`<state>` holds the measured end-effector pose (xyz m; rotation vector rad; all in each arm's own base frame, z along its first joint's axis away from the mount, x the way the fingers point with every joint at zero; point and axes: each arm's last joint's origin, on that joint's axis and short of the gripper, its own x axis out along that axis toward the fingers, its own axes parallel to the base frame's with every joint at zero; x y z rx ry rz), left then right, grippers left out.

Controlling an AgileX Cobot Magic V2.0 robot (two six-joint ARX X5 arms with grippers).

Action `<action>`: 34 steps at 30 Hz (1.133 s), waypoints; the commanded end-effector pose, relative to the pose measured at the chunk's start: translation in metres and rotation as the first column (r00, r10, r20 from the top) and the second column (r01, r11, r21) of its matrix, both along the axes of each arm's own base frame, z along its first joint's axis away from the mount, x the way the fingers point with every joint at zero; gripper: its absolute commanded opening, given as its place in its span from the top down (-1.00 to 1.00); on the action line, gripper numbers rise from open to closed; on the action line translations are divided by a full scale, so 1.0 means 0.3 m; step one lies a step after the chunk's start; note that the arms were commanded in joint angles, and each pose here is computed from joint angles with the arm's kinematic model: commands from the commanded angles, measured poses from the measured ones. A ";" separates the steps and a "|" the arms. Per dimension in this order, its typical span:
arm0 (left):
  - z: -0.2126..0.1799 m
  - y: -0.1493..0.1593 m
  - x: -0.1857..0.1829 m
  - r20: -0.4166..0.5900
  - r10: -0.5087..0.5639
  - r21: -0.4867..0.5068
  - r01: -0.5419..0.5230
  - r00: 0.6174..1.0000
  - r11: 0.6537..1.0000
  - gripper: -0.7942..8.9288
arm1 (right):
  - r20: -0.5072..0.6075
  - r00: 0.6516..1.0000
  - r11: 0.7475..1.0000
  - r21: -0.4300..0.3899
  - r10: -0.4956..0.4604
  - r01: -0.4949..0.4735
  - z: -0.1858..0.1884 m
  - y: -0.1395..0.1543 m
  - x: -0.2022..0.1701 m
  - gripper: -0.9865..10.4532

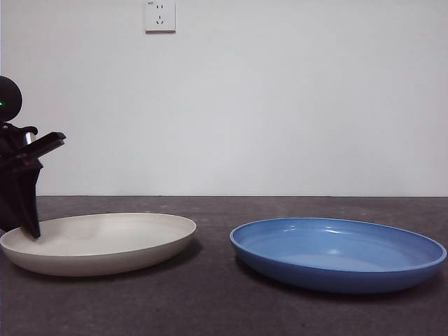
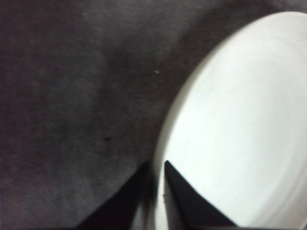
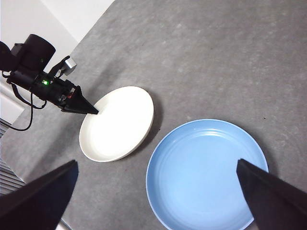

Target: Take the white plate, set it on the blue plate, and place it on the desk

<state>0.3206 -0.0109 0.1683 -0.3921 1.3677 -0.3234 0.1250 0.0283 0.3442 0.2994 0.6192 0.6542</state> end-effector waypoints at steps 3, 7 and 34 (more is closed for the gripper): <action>0.011 0.003 0.033 0.024 0.002 0.035 -0.002 1.000 0.999 0.82 | 0.030 1.000 1.000 -0.004 0.006 -0.006 0.022 0.001 0.000 -0.24; 0.068 0.001 0.055 0.030 0.000 0.035 -0.001 1.000 0.999 0.82 | 0.030 0.999 0.999 -0.025 -0.038 0.039 0.022 -0.004 -0.003 -0.22; 0.279 -0.633 0.024 0.117 -0.346 -0.019 0.351 0.931 0.936 0.82 | 0.094 0.994 0.988 -0.141 -0.053 0.066 0.111 -0.032 -0.234 -0.22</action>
